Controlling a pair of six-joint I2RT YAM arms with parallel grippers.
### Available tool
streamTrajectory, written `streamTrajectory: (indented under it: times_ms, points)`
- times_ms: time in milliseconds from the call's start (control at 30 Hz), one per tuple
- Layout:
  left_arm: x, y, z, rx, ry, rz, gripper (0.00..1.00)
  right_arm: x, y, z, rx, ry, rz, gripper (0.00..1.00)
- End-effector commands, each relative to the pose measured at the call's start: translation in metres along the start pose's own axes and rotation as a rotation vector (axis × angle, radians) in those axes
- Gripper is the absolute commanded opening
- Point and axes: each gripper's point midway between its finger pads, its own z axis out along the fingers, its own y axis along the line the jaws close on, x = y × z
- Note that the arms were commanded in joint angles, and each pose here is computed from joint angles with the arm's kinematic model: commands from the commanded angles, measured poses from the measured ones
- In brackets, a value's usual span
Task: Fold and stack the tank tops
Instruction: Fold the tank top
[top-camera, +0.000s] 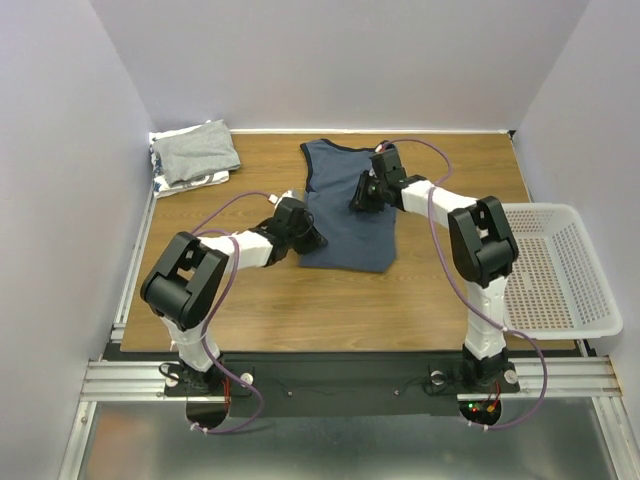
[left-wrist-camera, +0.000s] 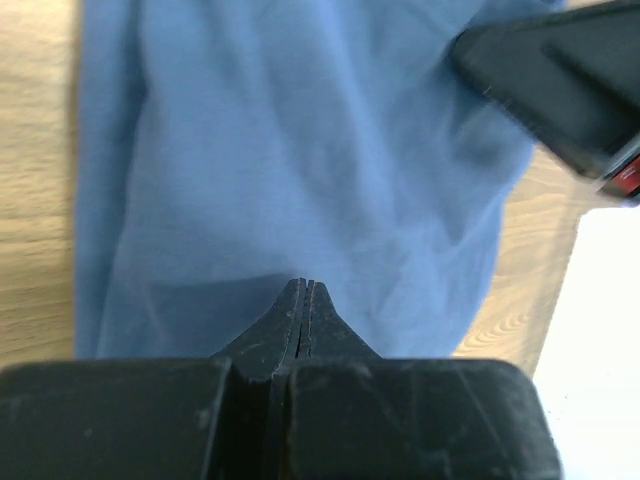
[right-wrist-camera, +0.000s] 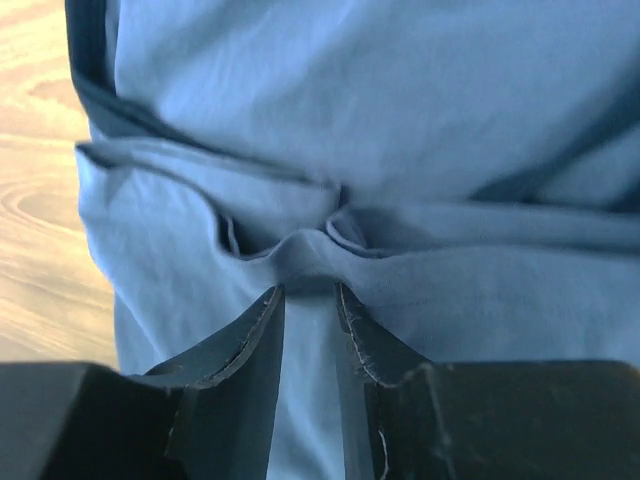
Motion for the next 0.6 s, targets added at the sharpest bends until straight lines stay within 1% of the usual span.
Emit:
streamTrajectory:
  times_ms: [0, 133, 300, 467, 567]
  points:
    - [0.001, 0.012, 0.005, -0.027, -0.025, -0.026, 0.0, -0.044, -0.003, 0.001, -0.008, -0.088, 0.012, 0.32]
    - [0.013, 0.031, 0.009, -0.075, 0.001, -0.048, 0.0, -0.065, -0.027, 0.005, 0.029, -0.122, 0.067, 0.36]
    - [0.023, 0.046, 0.008, -0.107, 0.017, -0.066, 0.0, -0.079, -0.032, 0.006, 0.027, -0.136, 0.073, 0.38]
    - [0.026, 0.047, 0.003, -0.085, 0.017, -0.063, 0.0, -0.081, -0.039, 0.003, 0.055, -0.146, 0.067, 0.4]
    - [0.022, 0.037, -0.001, -0.046, 0.007, -0.045, 0.0, -0.092, -0.032, -0.012, 0.049, -0.182, 0.046, 0.42]
